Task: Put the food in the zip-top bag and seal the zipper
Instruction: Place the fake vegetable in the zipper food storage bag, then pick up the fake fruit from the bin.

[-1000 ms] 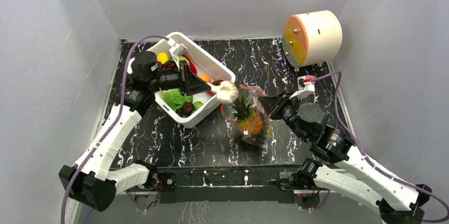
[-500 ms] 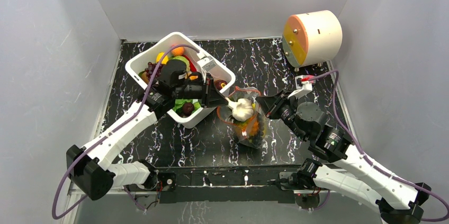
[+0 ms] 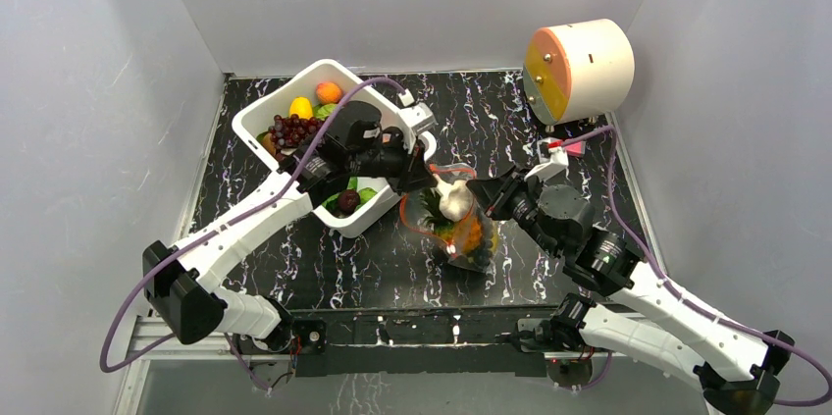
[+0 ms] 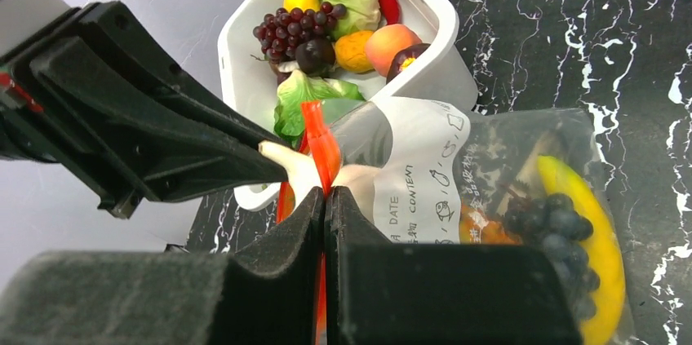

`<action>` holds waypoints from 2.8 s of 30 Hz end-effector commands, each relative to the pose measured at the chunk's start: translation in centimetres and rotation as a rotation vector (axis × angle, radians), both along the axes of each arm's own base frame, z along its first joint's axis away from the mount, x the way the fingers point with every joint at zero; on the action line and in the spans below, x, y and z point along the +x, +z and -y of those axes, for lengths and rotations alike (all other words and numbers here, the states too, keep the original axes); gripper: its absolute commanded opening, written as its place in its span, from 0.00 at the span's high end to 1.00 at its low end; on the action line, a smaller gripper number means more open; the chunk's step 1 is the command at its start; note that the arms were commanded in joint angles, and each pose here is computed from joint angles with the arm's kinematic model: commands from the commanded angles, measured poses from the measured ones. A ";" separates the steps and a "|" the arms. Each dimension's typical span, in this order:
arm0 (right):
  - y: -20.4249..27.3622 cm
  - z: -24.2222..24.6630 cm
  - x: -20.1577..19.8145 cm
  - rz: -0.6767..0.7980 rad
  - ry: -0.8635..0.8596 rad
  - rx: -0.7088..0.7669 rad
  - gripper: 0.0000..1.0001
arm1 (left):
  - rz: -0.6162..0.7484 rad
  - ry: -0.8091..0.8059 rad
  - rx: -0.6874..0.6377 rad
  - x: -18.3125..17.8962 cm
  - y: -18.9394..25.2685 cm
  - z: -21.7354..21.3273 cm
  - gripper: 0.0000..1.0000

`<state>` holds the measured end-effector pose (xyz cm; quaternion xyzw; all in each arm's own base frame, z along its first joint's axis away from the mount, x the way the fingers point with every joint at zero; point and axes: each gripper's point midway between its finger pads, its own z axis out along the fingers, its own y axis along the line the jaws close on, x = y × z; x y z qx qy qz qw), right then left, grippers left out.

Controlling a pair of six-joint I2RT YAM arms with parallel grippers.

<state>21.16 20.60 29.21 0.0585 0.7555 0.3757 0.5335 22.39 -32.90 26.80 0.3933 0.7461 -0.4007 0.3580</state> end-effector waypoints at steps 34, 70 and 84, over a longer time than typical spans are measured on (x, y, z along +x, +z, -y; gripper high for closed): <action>7.8 -3.3 0.9 0.094 0.055 0.336 1.00 | 0.091 0.022 0.008 -0.4 -1.0 1.6 0.91; 5.0 -0.5 0.6 0.109 -0.020 0.229 1.00 | 0.178 0.710 0.108 3.7 4.5 -10.1 0.50; 6.3 1.3 -0.2 0.157 -0.040 0.207 1.00 | 0.060 0.974 0.294 10.1 -1.0 -17.0 0.46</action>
